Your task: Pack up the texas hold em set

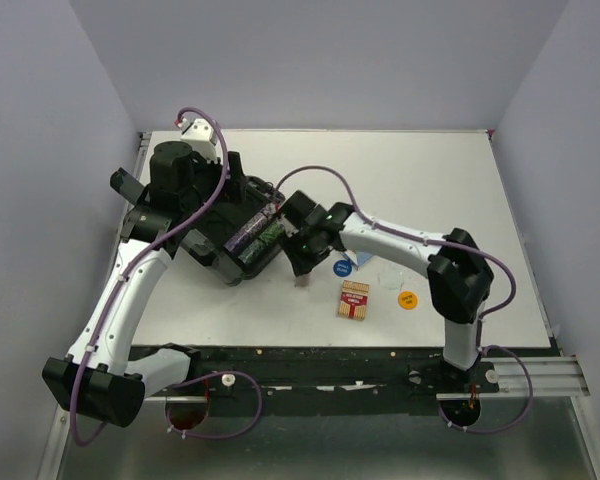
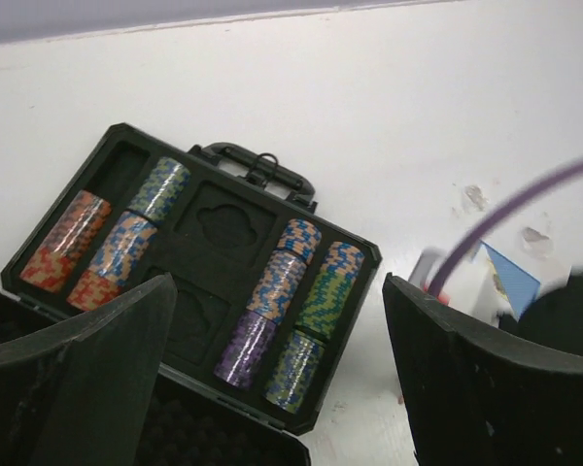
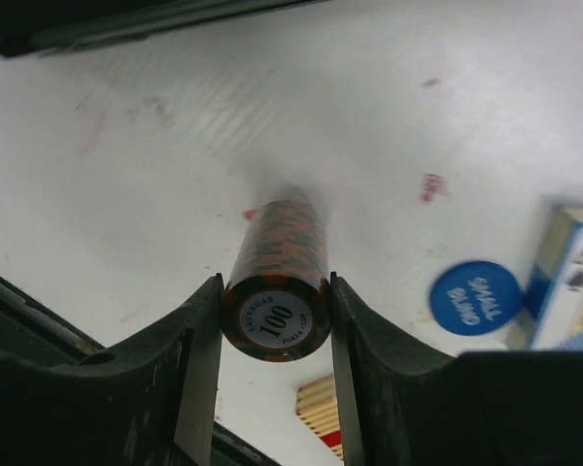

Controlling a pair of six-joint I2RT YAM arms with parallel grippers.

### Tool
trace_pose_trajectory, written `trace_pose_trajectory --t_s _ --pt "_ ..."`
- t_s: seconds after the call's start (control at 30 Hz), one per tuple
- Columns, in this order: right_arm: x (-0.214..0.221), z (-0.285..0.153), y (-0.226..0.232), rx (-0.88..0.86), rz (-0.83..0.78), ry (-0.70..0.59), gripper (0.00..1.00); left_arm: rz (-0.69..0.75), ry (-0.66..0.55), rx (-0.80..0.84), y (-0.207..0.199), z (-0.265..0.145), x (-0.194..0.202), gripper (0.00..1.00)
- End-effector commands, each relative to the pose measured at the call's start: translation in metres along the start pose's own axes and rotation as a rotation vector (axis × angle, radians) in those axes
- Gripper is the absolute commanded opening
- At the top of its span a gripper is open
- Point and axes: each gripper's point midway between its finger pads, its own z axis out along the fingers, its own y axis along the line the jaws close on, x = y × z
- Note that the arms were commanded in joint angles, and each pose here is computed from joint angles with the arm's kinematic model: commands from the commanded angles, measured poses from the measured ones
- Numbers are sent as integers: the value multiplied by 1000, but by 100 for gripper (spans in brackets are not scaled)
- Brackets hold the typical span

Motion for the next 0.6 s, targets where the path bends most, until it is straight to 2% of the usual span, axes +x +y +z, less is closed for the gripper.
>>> trace_pose_trajectory --t_s 0.0,0.17,0.33,0.43,0.57 --pt "-43 -64 -47 -110 172 -199 1 101 -21 300 -50 -15 -14 95" --pt "-58 -111 -82 -341 304 -292 1 156 -2 639 -104 -30 -14 94" --pt "-75 -145 -80 -658 373 -314 0 89 54 952 -147 -44 -11 92" --pt "-90 -164 -69 -802 379 -316 1 93 105 1005 -158 -40 -1 92" --pt "-106 -191 -54 -995 371 -306 1 149 192 959 -162 -23 24 93"
